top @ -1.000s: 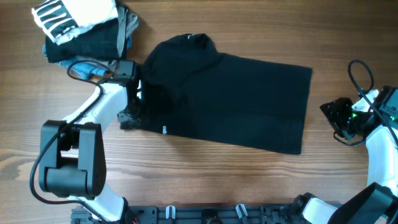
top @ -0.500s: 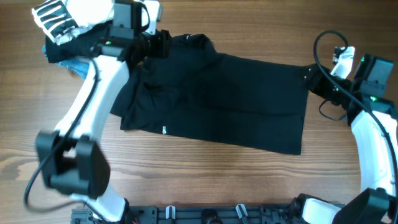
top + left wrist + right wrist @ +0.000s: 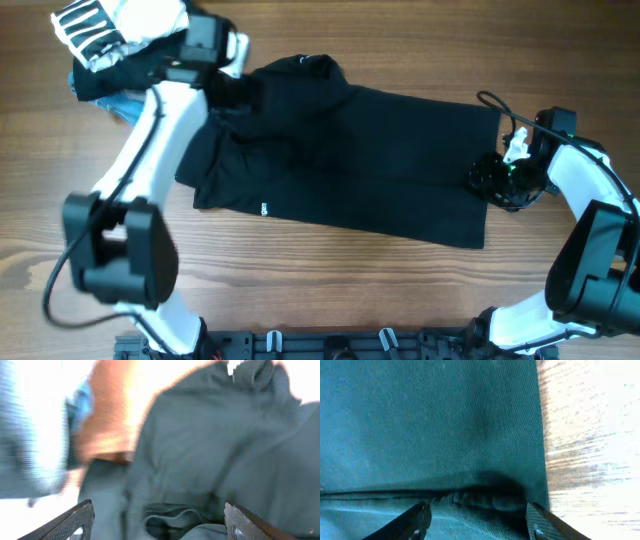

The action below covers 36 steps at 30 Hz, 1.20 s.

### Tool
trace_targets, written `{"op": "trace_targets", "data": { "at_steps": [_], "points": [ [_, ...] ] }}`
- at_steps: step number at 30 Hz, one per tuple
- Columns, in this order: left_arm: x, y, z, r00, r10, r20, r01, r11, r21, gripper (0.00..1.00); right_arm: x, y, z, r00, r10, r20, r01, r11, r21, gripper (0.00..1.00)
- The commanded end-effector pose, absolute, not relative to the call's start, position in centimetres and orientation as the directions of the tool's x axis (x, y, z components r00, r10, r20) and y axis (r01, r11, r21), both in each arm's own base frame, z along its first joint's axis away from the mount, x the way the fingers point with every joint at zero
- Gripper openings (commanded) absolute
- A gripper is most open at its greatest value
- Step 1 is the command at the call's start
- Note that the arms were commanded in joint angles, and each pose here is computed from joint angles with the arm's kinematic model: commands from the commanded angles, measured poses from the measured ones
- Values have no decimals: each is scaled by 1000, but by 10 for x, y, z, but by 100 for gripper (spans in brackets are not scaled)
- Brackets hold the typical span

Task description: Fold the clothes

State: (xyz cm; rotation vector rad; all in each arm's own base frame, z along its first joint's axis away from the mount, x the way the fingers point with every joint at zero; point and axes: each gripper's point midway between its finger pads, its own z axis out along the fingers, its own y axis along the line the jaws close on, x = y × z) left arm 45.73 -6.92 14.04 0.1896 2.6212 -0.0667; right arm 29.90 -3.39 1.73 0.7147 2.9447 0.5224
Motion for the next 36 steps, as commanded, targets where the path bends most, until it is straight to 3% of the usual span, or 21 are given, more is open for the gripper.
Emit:
{"op": "trace_targets", "data": {
  "at_steps": [1, 3, 7, 9, 15, 19, 21, 22, 23, 24, 25, 31, 33, 35, 36],
  "points": [
    [454, -40, 208, -793, 42, -607, 65, 998, -15, 85, 308, -36, 37, -894, 445, -58, 395, 841, 370, 67],
    [435, -26, 224, -799, 16, -602, 34, 999, -18, 88, 300, -40, 49, -888, 454, -70, 407, 848, 340, 68],
    [396, 2, 231, -841, -86, -534, -73, 996, -46, 93, 243, -74, 48, -830, 556, 51, 558, 823, 103, 80],
    [393, 12, 230, -845, -111, -522, -101, 994, -46, 94, 232, -74, 44, -816, 571, 91, 578, 807, 118, 80],
    [399, 25, 233, -826, -137, -546, -132, 990, -48, 96, 212, -26, 18, -812, 542, 215, 583, 745, 324, 63],
    [399, 25, 234, -824, -137, -550, -132, 990, -48, 98, 193, -18, -3, -741, 614, 272, 671, 682, 289, 61],
    [396, 25, 232, -834, -137, -535, -133, 990, -47, 98, 194, -18, -9, -719, 644, 262, 695, 659, 286, 47],
    [393, 25, 230, -841, -138, -523, -133, 990, -46, 98, 197, -20, -10, -721, 646, 249, 692, 661, 289, 27],
    [390, 25, 228, -849, -138, -511, -134, 990, -45, 98, 199, -26, -11, -703, 672, 234, 711, 653, 259, 15],
    [387, 24, 225, -857, -138, -496, -135, 990, -44, 98, 197, -33, -11, -674, 702, 228, 738, 640, 212, 6],
    [384, 24, 222, -866, -139, -481, -135, 990, -42, 98, 193, -44, -10, -629, 747, 215, 777, 614, 140, 4],
    [366, 21, 194, -929, -143, -342, -136, 990, -43, 100, 180, -118, 4, -491, 871, 21, 860, 489, -149, 4],
    [370, 12, 190, -933, -142, -332, -118, 989, -93, 100, 183, -136, 6, -492, 870, -42, 861, 478, -171, 6],
    [379, -6, 187, -933, -128, -337, -67, 980, -188, 100, 198, -147, 9, -528, 844, -89, 846, 515, -140, 24],
    [382, -12, 184, -935, -127, -332, -57, 975, -214, 100, 205, -150, 14, -527, 844, -105, 849, 514, -124, 26]
  ]
}}
